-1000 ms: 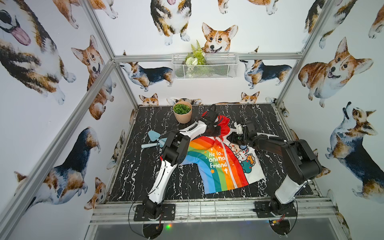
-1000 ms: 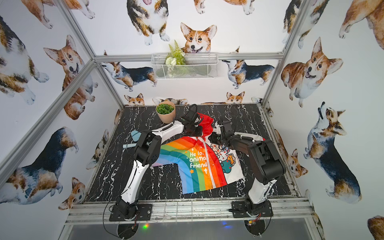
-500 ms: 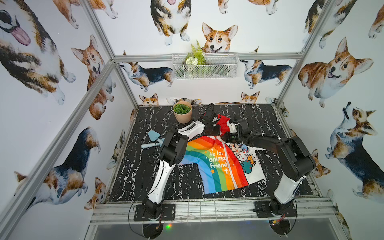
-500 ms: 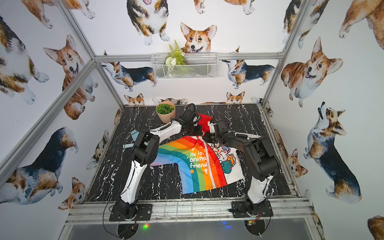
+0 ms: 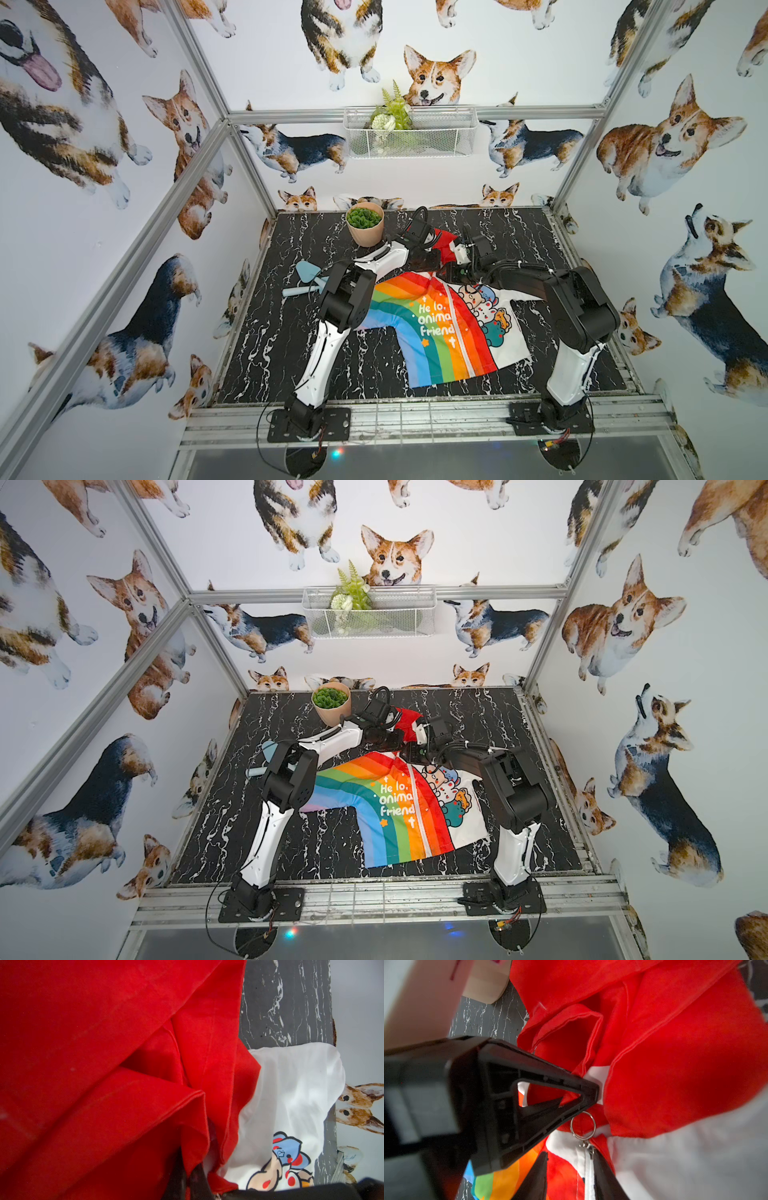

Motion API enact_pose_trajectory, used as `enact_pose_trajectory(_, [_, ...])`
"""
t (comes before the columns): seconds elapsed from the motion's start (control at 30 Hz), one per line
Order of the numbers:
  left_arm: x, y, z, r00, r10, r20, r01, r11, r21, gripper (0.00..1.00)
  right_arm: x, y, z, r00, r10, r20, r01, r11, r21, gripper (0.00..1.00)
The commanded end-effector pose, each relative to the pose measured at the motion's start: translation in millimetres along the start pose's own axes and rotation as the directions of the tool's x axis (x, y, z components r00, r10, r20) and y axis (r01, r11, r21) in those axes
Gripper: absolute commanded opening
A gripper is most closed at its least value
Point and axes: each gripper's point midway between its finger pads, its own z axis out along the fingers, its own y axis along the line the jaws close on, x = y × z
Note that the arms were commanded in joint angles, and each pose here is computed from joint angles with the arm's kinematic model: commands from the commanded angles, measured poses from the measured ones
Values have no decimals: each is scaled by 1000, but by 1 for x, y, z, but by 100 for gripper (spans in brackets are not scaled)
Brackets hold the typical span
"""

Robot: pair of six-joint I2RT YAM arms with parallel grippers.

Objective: Unzip the jacket
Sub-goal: Unzip the zipper on the jacket.

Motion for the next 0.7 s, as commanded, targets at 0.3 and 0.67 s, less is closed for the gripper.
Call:
enact_pose_trajectory(0.3, [-5,-11,-7,1000,8,20,-9,999,42,0,-1,-13,9,1000,-5,-25,7,998,67,36])
enact_pose_trajectory(0.67, [-5,-13,-9,1000,8,23,-9,999,52,0,-1,-22,12,1000,4,-31,-1,994,113,26])
